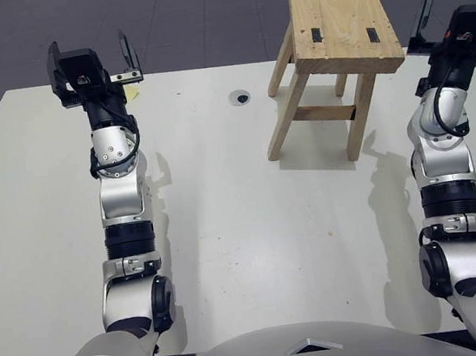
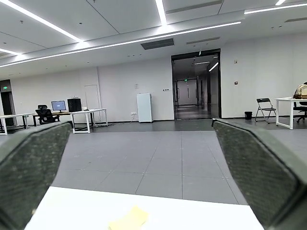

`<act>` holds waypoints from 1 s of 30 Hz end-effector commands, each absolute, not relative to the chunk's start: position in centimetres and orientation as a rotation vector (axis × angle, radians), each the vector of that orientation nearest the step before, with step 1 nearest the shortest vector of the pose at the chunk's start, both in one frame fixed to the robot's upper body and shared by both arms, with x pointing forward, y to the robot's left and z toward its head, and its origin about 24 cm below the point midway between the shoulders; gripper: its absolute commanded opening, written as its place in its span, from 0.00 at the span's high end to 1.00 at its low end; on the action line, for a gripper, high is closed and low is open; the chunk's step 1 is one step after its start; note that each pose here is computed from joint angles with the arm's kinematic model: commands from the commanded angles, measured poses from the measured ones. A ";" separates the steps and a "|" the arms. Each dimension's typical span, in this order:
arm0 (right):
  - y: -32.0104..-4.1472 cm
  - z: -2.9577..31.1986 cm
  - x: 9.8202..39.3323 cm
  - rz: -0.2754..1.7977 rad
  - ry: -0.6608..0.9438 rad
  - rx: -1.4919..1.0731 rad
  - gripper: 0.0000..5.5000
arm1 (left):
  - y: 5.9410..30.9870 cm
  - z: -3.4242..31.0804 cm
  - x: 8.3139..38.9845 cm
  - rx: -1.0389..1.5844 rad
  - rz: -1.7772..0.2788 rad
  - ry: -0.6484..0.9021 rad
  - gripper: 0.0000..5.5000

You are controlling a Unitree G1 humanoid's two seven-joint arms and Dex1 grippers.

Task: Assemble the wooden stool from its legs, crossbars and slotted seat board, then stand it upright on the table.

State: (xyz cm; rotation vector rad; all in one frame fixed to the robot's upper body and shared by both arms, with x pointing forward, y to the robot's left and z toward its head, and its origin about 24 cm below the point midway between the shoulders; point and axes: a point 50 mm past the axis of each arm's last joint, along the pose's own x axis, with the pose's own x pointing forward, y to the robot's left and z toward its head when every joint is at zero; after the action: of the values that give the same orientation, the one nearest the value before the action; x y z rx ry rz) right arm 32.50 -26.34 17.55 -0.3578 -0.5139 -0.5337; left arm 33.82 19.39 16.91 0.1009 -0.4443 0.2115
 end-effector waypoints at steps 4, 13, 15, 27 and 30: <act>-27.3 16.9 31.7 -0.571 -0.502 -0.346 0.02 | 20.4 16.7 33.9 0.109 0.250 -0.427 0.02; -27.9 16.4 31.4 -0.571 -0.462 -0.298 0.02 | 20.2 15.9 33.5 0.077 0.242 -0.390 0.02; -27.9 16.3 31.5 -0.570 -0.458 -0.297 0.02 | 20.0 15.7 33.5 0.077 0.238 -0.380 0.02; -27.4 16.5 31.8 -0.558 -0.460 -0.292 0.02 | 19.3 15.6 33.6 0.071 0.222 -0.370 0.02; -27.2 16.5 32.0 -0.549 -0.458 -0.289 0.02 | 19.2 15.6 33.7 0.072 0.217 -0.369 0.02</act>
State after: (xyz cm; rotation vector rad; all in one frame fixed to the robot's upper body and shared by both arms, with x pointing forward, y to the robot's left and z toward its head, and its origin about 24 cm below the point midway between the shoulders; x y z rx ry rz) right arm 31.61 -27.55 16.24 -0.3042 -0.4568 -0.5554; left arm 33.50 19.48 15.63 0.0735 -0.3803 0.2237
